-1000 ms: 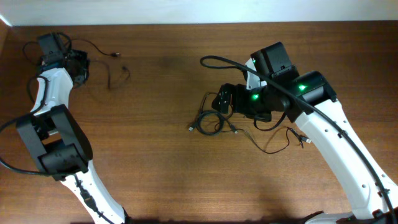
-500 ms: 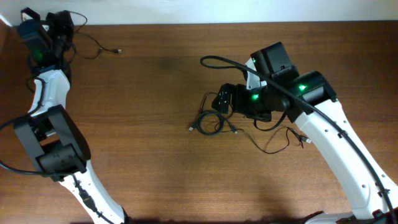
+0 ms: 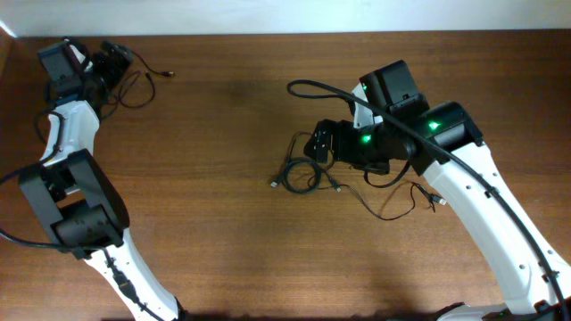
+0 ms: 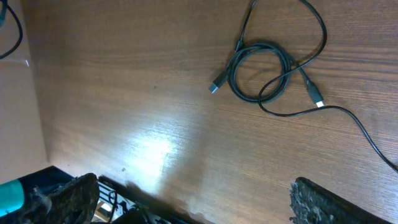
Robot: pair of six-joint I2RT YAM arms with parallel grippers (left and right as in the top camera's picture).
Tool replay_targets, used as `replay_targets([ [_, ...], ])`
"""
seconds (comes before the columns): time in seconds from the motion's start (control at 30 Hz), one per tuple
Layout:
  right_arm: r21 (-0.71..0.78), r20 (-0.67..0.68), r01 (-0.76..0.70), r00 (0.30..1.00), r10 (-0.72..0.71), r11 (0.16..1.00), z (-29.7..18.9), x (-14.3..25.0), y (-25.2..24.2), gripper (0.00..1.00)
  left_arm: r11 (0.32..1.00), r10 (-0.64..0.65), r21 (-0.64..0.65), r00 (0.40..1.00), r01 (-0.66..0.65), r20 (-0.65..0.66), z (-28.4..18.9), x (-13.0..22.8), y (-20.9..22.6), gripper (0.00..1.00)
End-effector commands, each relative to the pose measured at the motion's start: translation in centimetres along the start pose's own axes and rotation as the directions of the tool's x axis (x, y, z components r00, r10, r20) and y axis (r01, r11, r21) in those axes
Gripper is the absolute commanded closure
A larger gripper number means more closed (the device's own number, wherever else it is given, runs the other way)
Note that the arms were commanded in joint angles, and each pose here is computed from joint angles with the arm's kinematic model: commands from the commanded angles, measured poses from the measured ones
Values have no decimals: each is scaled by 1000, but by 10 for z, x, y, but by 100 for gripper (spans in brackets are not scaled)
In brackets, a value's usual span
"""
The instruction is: Untangle cables
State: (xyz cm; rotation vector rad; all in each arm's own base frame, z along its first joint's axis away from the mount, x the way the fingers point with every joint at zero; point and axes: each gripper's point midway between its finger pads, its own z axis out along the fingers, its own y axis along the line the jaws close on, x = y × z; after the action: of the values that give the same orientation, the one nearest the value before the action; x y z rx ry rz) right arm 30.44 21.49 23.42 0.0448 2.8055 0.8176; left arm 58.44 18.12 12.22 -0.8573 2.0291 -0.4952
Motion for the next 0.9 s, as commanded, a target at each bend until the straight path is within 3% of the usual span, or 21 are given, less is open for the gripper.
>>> replay_targets([
  [0.0, 1, 3, 15, 1000, -15, 1000, 0, -1, 1, 2, 988, 136, 81, 986, -129, -97, 6, 24, -3, 1],
  [0.13, -2, -4, 27, 1000, -27, 1000, 2, 2, 5, 2, 995, 94, 42, 975, -88, -201, 3, 49, 7, 1],
  [0.37, -13, -14, 66, 998, -66, 998, 7, 10, 17, 2, 959, 40, -263, 970, -104, -238, -6, 64, 63, 1],
  [0.57, -14, -14, 68, 998, -68, 998, 7, 10, 18, 2, 961, 57, -255, 977, -111, -207, -1, 58, 62, 0],
  [0.67, -14, -15, 67, 998, -68, 998, 7, 10, 17, 1, 963, 68, -246, 980, -114, -187, 15, 59, 71, 14],
  [0.73, -13, -16, 67, 998, -67, 998, 7, 11, 17, 2, 961, 64, -253, 979, -113, -194, 25, 66, 81, 30],
  [0.83, -13, -16, 67, 998, -67, 998, 7, 11, 17, 2, 959, 68, -261, 982, -113, -176, 33, 65, 90, 70],
  [0.87, -13, -15, 67, 998, -67, 998, 7, 10, 17, 2, 956, 70, -270, 983, -114, -169, 33, 64, 91, 78],
])
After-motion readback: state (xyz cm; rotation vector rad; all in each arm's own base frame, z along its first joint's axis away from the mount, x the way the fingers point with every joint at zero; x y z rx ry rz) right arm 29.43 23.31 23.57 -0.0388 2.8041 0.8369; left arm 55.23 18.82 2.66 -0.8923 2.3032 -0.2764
